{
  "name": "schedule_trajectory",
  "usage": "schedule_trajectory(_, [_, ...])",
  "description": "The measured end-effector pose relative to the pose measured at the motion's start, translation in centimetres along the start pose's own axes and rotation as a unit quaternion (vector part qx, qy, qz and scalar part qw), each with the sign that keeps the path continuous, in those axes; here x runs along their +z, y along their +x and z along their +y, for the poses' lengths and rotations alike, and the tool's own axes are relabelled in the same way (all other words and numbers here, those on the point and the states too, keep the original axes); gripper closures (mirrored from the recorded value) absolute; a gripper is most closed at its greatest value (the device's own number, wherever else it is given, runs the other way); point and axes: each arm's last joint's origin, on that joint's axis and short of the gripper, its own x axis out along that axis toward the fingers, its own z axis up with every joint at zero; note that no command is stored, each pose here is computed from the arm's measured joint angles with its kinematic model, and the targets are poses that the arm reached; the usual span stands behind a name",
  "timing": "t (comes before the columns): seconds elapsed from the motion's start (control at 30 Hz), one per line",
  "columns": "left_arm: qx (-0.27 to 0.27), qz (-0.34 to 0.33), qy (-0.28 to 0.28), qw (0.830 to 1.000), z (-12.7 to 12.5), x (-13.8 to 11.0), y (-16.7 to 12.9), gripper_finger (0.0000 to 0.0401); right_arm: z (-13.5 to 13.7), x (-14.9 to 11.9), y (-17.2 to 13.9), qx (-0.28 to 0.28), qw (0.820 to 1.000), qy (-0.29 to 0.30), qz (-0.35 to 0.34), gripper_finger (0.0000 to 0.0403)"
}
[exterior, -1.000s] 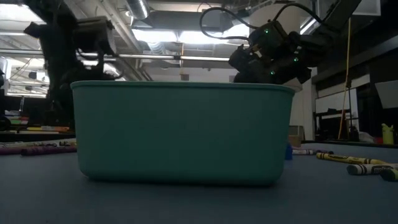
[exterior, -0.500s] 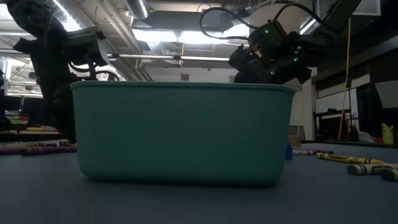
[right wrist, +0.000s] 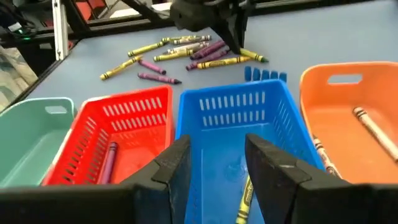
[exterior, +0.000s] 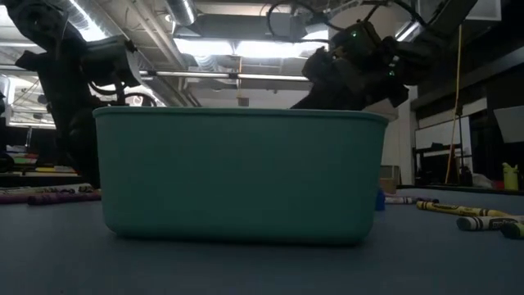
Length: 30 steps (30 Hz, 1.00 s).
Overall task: Sort crayons
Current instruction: Put the green crayon into the blue bin
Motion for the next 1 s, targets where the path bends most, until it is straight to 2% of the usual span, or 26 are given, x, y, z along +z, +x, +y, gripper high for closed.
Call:
schedule_trajectory(0.2, [0.004,-0.001,0.0,1.0,0.0,0.0,0.0,0.0397,0.7,1.8,-1.5,0.0,1.0,-0.011,-0.025,0.0253])
schedule_trajectory(0.53, [0.001,-0.007,0.001,1.0,-0.1,0.3,-0.2,0.0396,2.1,4.0,-5.0,-0.001,1.0,-0.013,-0.025,0.0253])
schedule_trajectory(0.63, [-0.002,-0.012,0.018,1.0,-0.4,0.7,-0.5,0.0396,2.6,4.3,-6.1,-0.002,1.0,-0.008,-0.013,0.0253])
schedule_trajectory(1.0, [-0.015,-0.062,0.029,0.998,-1.5,3.0,-2.2,0.0396,3.7,4.4,-9.8,-0.075,0.996,0.01,0.041,0.0253])
